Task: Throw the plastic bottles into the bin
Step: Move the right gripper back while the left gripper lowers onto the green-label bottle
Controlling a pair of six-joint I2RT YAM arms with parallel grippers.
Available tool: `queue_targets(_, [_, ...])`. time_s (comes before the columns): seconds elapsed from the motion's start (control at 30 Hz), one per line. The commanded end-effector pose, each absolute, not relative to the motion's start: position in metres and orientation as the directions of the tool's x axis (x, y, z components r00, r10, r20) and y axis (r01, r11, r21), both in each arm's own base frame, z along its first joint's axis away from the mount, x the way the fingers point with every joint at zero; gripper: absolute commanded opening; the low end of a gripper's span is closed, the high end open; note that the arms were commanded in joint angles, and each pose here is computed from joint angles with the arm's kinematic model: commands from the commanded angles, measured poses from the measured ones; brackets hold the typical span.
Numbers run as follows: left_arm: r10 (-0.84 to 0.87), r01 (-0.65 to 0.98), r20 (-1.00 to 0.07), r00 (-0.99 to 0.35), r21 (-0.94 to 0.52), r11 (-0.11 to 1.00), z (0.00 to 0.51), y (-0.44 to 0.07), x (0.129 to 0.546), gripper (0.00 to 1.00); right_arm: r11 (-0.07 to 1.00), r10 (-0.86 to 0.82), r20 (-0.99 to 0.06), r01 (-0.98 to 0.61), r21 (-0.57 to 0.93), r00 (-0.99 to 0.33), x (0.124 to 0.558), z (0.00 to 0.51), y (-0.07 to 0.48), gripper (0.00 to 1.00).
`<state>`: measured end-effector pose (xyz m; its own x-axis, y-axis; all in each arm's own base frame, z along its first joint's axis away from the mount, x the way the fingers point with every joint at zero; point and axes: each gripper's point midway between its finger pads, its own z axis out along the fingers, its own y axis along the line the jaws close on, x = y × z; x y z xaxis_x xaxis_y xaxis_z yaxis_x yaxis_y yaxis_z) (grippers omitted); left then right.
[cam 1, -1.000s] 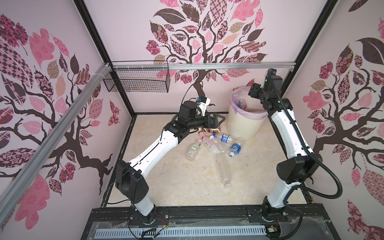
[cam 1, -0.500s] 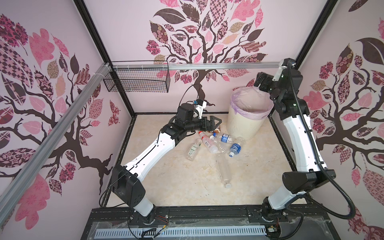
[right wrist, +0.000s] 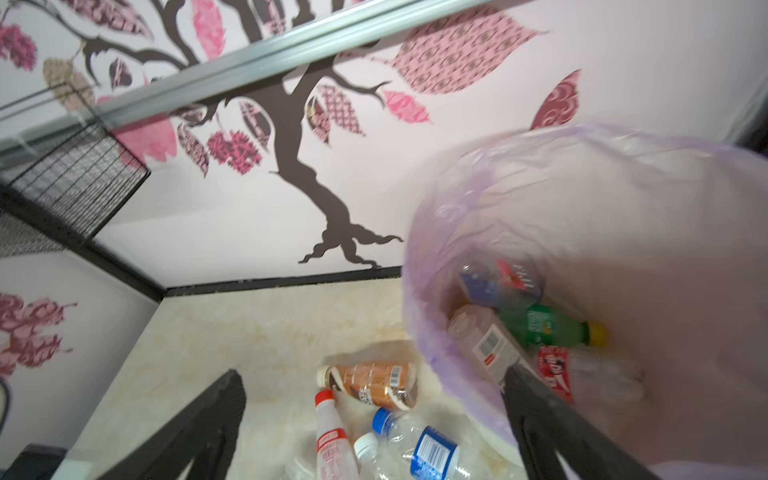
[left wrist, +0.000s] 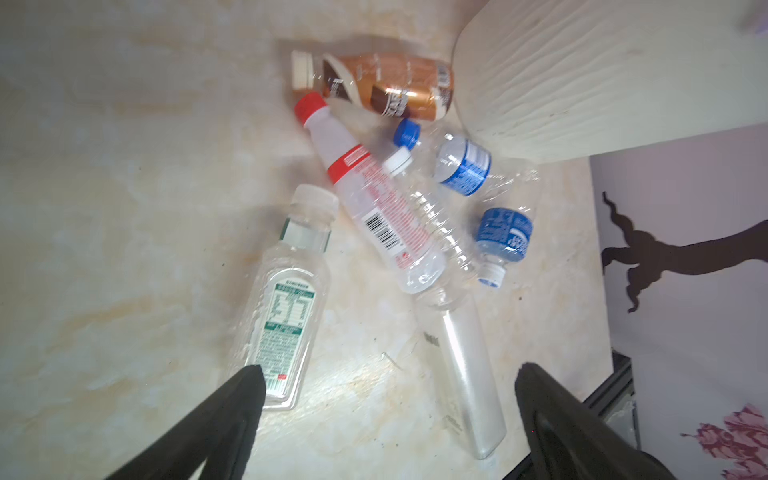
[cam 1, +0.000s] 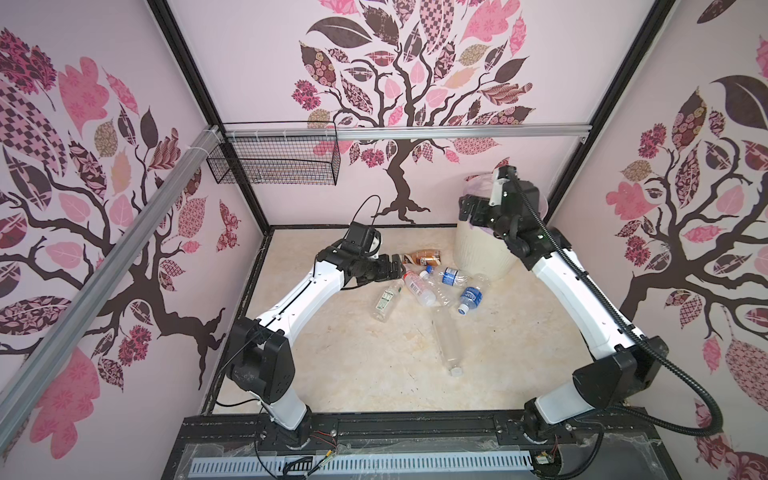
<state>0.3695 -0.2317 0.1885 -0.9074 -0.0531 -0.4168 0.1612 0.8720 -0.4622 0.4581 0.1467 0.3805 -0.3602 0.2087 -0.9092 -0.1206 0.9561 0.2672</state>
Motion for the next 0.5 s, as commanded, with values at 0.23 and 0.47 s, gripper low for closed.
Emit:
queue_targets(0.23, [0.012,0.079,-0.245,-0.969,-0.266,0.961,0.099,-0.200,0.337,0.98,0.946,0.116,-0.890,-0.224,0.234,-0.442,0.425,0.330,0.200,0.99])
queue_targets(0.47, [0.041,0.074,-0.218,-0.975,-0.146,0.986,0.076,-0.189,0.337,0.98,0.938,0.080,-0.855,-0.252,0.239,-0.512,0.402,0.290,0.216,0.99])
